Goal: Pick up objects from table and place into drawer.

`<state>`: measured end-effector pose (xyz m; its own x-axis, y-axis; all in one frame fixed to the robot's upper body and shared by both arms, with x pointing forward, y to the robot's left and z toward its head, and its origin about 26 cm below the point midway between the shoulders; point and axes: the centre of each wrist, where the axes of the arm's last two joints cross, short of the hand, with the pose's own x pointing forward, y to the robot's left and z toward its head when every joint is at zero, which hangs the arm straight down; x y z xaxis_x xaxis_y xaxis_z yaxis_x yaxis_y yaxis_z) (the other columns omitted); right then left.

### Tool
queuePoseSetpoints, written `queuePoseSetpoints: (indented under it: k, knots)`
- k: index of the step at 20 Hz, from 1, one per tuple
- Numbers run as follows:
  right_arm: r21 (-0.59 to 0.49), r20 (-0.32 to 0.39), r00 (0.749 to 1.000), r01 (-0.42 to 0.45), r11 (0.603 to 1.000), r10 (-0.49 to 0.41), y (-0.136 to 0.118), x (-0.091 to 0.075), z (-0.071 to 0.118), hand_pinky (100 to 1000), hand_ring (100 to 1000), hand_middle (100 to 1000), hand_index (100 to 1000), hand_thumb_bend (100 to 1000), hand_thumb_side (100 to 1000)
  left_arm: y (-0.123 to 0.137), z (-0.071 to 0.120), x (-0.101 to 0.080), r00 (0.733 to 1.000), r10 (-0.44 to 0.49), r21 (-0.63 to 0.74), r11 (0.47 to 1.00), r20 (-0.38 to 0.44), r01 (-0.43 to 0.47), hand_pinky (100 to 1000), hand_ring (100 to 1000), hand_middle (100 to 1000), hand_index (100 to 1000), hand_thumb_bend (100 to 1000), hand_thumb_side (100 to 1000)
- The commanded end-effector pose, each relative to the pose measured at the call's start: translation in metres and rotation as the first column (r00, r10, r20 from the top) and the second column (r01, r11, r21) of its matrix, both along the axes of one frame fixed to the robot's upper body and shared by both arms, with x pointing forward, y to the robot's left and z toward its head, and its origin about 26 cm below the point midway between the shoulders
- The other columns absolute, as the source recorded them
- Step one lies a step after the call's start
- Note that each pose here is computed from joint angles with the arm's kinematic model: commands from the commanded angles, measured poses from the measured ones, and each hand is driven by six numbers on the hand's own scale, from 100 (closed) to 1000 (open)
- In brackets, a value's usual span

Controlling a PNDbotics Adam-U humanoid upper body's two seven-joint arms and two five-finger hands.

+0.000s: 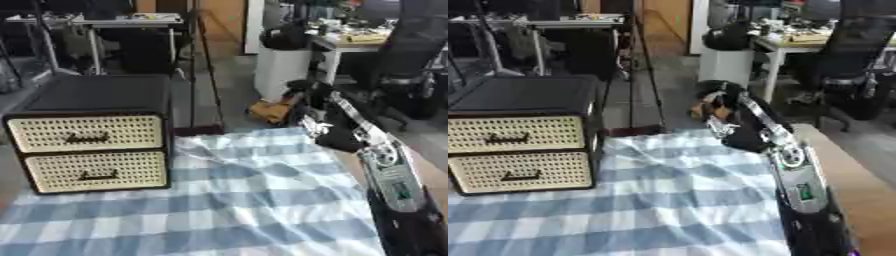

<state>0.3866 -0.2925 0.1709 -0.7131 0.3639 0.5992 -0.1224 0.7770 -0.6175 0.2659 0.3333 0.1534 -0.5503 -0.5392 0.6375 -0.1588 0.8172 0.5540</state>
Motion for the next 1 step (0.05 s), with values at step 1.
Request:
queuePoseSetpoints:
  k: [1]
  knots:
    - [-0.020,0.067,0.996,0.064,0.998,-0.063,-0.0171,-0.0025,0.0237,665,535,727,867,100,422,0.0024,0.0067,-0.0024,0.998,0.038,-0.018,0.999,0.052,-0.037,651,557,596,793,164,1000]
